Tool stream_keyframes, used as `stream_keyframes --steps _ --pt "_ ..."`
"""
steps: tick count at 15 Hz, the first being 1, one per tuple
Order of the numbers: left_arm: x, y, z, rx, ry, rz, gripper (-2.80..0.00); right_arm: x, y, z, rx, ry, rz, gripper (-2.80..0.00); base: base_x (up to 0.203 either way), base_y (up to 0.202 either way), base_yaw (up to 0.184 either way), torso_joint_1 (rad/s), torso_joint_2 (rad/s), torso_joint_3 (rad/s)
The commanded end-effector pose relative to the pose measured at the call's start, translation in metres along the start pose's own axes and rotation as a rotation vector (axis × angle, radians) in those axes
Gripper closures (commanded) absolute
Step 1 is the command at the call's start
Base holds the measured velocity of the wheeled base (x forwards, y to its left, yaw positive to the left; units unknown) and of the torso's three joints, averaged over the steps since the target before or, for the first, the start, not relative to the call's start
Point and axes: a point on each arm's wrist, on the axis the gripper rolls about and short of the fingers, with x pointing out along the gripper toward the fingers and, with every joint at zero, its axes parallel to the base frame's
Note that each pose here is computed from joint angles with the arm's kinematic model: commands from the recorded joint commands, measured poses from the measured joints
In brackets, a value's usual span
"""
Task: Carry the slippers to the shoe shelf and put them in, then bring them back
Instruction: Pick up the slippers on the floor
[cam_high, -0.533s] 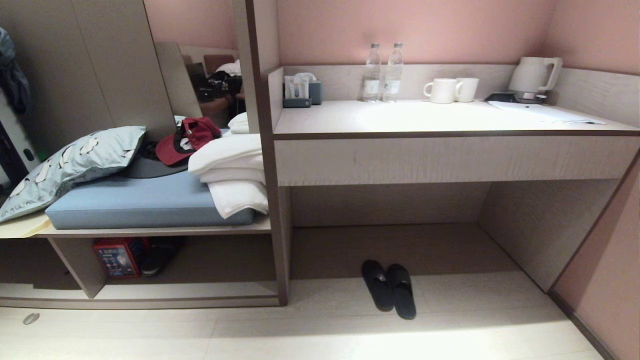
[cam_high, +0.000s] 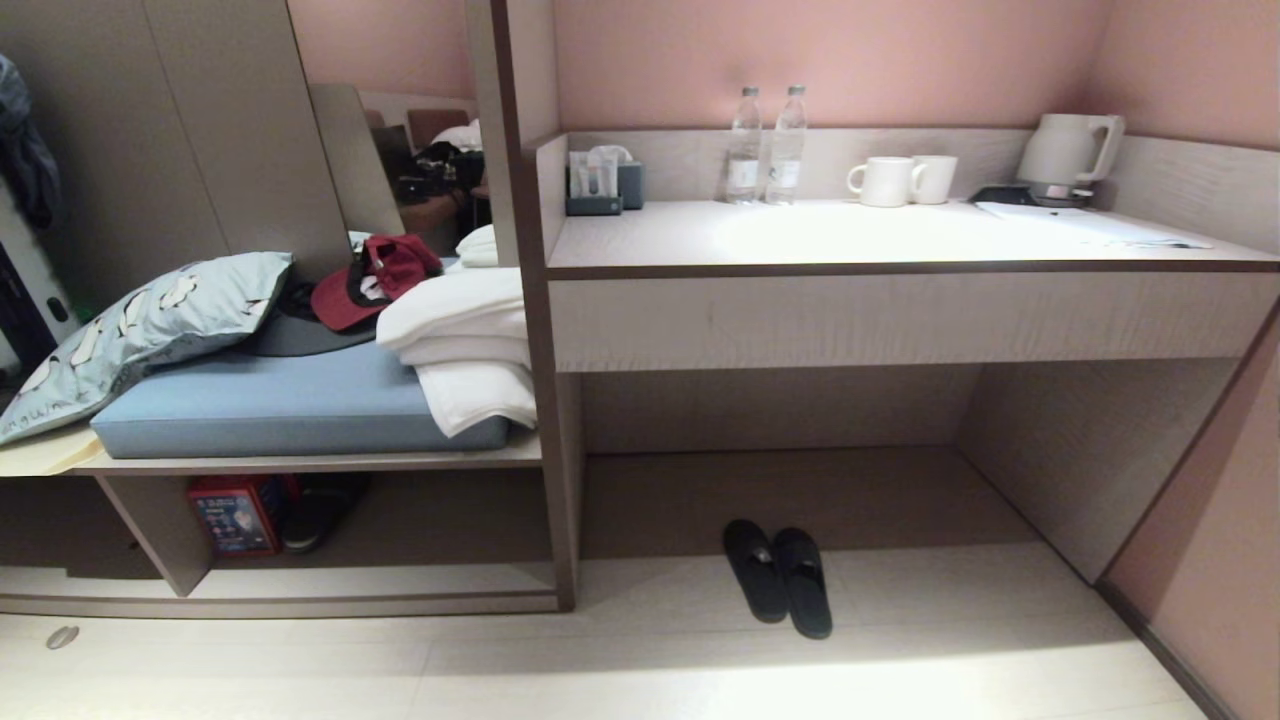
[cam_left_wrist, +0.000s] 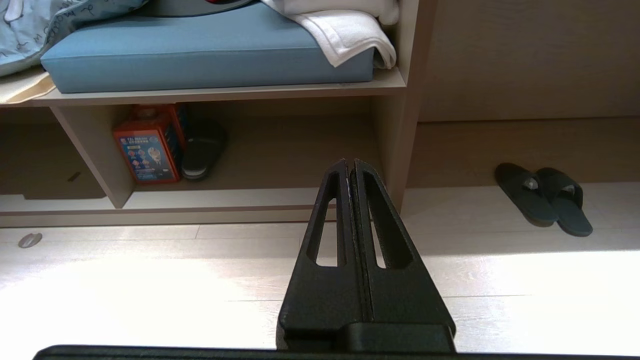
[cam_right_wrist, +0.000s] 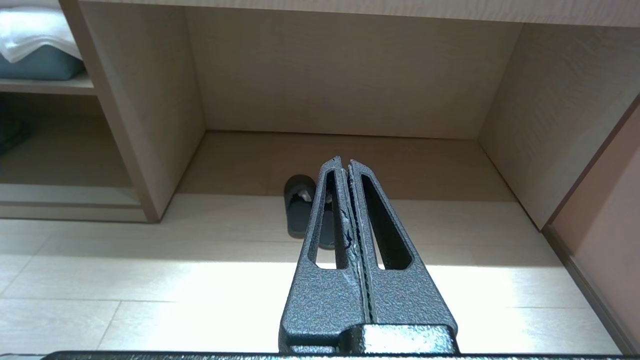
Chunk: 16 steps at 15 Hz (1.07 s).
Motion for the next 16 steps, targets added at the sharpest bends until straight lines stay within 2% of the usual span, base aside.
stream_keyframes --steps 1,10,16 --pt "0.0000 0.0000 0.0005 0.000 -0.001 0.001 0.00 0.0000 0.0000 0.0000 0.000 0.000 0.001 0.00 0.000 0.000 0.000 0.000 0.00 0.000" --pt "-0.0001 0.0000 0.0005 0.001 -0.001 0.001 0.00 0.0000 0.0000 0.0000 0.000 0.000 0.001 0.00 0.000 0.000 0.000 0.000 0.00 0.000" --pt "0.0001 0.0000 0.0004 0.001 0.002 0.001 0.00 0.0000 0.0000 0.0000 0.001 0.000 0.001 0.00 0.000 0.000 0.000 0.001 0.00 -0.170"
